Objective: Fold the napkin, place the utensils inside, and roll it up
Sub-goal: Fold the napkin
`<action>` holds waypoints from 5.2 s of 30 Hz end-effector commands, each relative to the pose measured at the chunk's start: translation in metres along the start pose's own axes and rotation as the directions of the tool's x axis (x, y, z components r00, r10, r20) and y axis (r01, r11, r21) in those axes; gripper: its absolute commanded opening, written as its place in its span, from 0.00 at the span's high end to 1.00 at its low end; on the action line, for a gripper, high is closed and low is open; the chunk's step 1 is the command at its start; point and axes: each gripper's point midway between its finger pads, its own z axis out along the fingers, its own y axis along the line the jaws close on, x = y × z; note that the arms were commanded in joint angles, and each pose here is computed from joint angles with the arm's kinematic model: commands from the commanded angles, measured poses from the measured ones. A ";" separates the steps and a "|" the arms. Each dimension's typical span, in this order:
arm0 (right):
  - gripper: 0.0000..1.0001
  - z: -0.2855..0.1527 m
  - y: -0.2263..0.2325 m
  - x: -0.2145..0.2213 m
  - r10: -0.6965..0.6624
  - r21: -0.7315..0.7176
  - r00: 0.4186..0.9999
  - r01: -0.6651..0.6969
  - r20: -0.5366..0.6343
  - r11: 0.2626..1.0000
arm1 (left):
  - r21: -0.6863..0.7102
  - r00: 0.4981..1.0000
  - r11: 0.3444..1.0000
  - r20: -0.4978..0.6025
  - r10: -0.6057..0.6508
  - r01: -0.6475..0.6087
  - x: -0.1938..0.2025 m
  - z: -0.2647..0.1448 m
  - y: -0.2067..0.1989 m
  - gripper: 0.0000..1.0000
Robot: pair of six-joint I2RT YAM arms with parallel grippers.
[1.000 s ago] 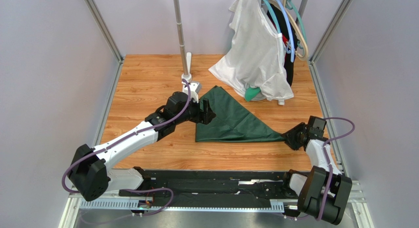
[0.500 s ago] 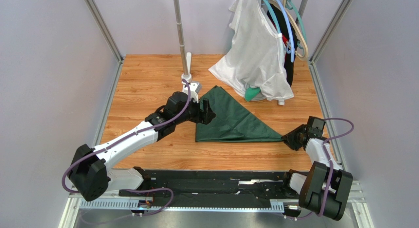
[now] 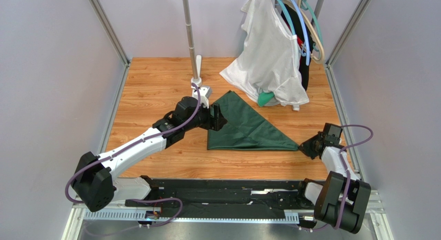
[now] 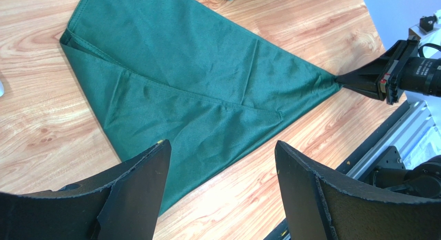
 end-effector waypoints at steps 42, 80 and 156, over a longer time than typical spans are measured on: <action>1.00 -0.082 0.241 0.087 -0.506 -0.482 0.822 0.565 0.261 0.669 | -0.196 0.996 0.981 -0.088 -0.022 0.004 -0.041 -0.093 0.094 0.17; 1.00 -0.087 0.320 0.213 -0.715 -0.625 0.635 0.693 0.293 0.359 | -0.178 0.997 0.983 -0.059 -0.054 0.043 -0.045 -0.100 0.098 0.18; 0.26 -0.103 0.238 0.264 -0.850 -0.501 0.396 0.845 0.347 0.189 | -0.286 0.918 0.883 -0.029 -0.396 0.372 0.057 -0.063 0.139 0.20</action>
